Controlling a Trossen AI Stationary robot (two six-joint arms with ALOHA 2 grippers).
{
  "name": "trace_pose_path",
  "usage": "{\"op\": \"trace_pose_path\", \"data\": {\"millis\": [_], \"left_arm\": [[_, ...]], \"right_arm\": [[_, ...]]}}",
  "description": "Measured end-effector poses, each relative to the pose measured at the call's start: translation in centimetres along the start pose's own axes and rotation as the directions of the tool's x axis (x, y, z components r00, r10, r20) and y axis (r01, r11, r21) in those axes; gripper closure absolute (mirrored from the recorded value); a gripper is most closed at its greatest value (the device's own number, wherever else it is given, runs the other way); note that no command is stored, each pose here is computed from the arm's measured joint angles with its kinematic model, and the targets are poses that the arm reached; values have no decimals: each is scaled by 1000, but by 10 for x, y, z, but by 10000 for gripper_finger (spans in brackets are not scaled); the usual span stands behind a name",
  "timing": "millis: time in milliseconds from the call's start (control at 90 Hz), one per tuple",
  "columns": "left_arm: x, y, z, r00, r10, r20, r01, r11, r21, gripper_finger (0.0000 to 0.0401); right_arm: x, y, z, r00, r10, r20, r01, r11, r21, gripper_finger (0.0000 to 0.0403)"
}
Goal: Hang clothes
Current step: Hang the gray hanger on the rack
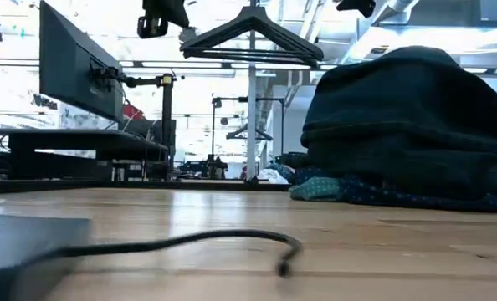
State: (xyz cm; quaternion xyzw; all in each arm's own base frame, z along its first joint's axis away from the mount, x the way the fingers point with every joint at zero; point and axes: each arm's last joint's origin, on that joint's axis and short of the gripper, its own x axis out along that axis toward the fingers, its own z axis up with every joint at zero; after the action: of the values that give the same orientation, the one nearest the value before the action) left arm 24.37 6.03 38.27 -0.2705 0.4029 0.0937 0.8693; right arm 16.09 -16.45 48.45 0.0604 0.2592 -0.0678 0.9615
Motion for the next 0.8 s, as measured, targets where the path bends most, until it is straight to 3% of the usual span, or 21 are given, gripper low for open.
{"op": "trace_pose_path", "data": {"millis": [267,422,622,800], "left_arm": [[26,0,-13,970,53,-235,-46,998,38,395],[37,-13,-18,957,26,-288,-4,997,76,358],[51,-49,-40,923,3,-385,76,979,189,284],[53,-90,-77,900,85,-427,92,921,379,263]], "right_arm": [[0,0,0,1000,-1,0,1,1000,4,195],[1,-1,0,1000,-2,-1,2,1000,3,195],[5,-4,-1,1000,4,-17,-4,1000,16,195],[19,-6,-11,997,35,-66,-32,998,47,195]]}}
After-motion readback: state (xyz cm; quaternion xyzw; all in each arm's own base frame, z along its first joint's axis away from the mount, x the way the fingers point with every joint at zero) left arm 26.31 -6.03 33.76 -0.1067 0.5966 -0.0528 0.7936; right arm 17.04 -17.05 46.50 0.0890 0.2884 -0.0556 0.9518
